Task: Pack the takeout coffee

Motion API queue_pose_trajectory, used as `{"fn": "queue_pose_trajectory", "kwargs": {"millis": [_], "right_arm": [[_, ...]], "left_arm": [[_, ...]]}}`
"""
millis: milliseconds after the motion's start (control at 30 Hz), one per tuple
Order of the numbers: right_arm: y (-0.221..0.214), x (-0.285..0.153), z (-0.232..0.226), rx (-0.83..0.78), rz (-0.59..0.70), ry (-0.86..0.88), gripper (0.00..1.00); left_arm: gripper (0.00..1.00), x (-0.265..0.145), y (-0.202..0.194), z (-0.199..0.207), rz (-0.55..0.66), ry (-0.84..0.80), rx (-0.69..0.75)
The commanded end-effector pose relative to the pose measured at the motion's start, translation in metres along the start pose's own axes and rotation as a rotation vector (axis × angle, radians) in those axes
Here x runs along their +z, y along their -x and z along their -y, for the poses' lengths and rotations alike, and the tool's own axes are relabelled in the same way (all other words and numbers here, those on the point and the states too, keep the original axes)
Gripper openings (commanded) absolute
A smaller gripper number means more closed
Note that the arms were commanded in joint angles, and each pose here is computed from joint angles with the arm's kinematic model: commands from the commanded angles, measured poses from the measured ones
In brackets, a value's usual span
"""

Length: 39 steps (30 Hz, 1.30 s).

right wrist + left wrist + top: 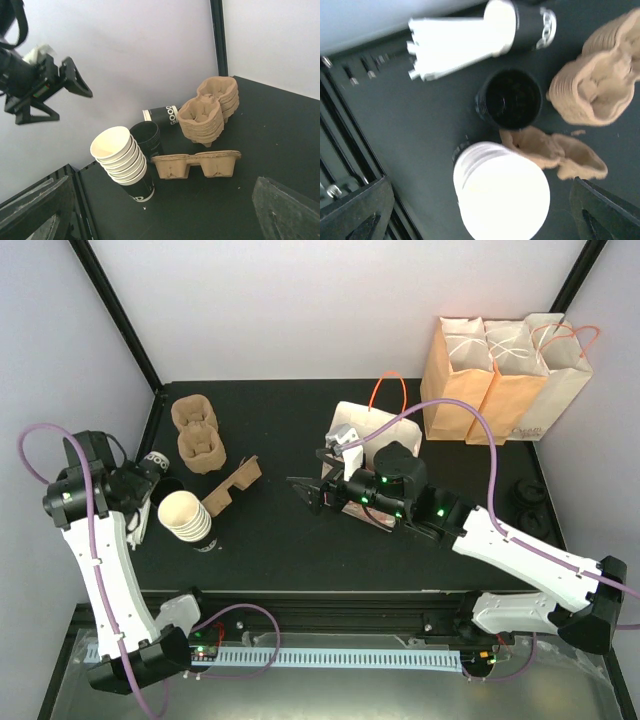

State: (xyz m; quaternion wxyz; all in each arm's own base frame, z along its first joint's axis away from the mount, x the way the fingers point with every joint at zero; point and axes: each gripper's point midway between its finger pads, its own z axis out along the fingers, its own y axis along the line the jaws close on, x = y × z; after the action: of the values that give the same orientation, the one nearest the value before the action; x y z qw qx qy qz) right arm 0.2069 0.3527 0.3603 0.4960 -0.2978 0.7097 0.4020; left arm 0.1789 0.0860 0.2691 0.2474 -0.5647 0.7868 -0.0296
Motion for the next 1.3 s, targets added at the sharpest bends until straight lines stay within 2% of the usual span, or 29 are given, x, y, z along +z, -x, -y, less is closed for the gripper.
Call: {"fn": "queue_pose_trajectory", "kwargs": {"millis": [0, 100, 233, 300, 400, 600, 733, 900, 967, 1067, 1167, 1267], "right_arm": [[0.013, -0.012, 0.000, -0.017, 0.048, -0.014, 1.00], [0.013, -0.016, 0.002, -0.027, 0.047, -0.026, 1.00], [0.011, -0.021, -0.001, -0.031, 0.034, -0.012, 1.00], [0.012, -0.023, -0.003, -0.038, 0.034, -0.007, 1.00], [0.015, -0.026, -0.005, -0.055, 0.036, 0.001, 1.00], [0.023, -0.033, -0.011, -0.087, 0.047, 0.027, 1.00], [0.026, -0.040, -0.019, -0.088, 0.051, 0.066, 1.00], [0.025, -0.059, -0.028, -0.082, 0.030, 0.104, 1.00], [0.027, -0.069, -0.027, -0.093, 0.038, 0.095, 1.00], [0.028, -0.080, -0.023, -0.112, 0.072, 0.074, 1.00], [0.028, -0.086, -0.024, -0.120, 0.089, 0.077, 1.00], [0.030, -0.090, -0.027, -0.122, 0.097, 0.092, 1.00]], "left_arm": [[0.99, -0.030, 0.044, -0.018, 0.181, 0.141, 0.119], [0.99, -0.024, 0.062, -0.021, 0.227, 0.193, 0.122], [0.99, 0.022, 0.078, -0.018, 0.232, 0.208, 0.176], [0.83, 0.051, 0.082, -0.012, 0.226, 0.162, 0.228], [0.75, 0.091, 0.078, -0.003, 0.216, 0.039, 0.306], [0.88, 0.116, 0.080, 0.007, 0.276, -0.020, 0.517], [0.96, 0.132, 0.085, 0.002, 0.290, 0.020, 0.549], [0.94, 0.150, 0.097, -0.008, 0.269, 0.102, 0.546], [0.87, 0.157, 0.097, -0.005, 0.251, 0.069, 0.544], [0.86, 0.173, 0.090, -0.001, 0.190, 0.035, 0.580], [0.86, 0.178, 0.090, 0.002, 0.192, 0.014, 0.580], [0.81, 0.189, 0.093, 0.014, 0.166, -0.027, 0.559]]}}
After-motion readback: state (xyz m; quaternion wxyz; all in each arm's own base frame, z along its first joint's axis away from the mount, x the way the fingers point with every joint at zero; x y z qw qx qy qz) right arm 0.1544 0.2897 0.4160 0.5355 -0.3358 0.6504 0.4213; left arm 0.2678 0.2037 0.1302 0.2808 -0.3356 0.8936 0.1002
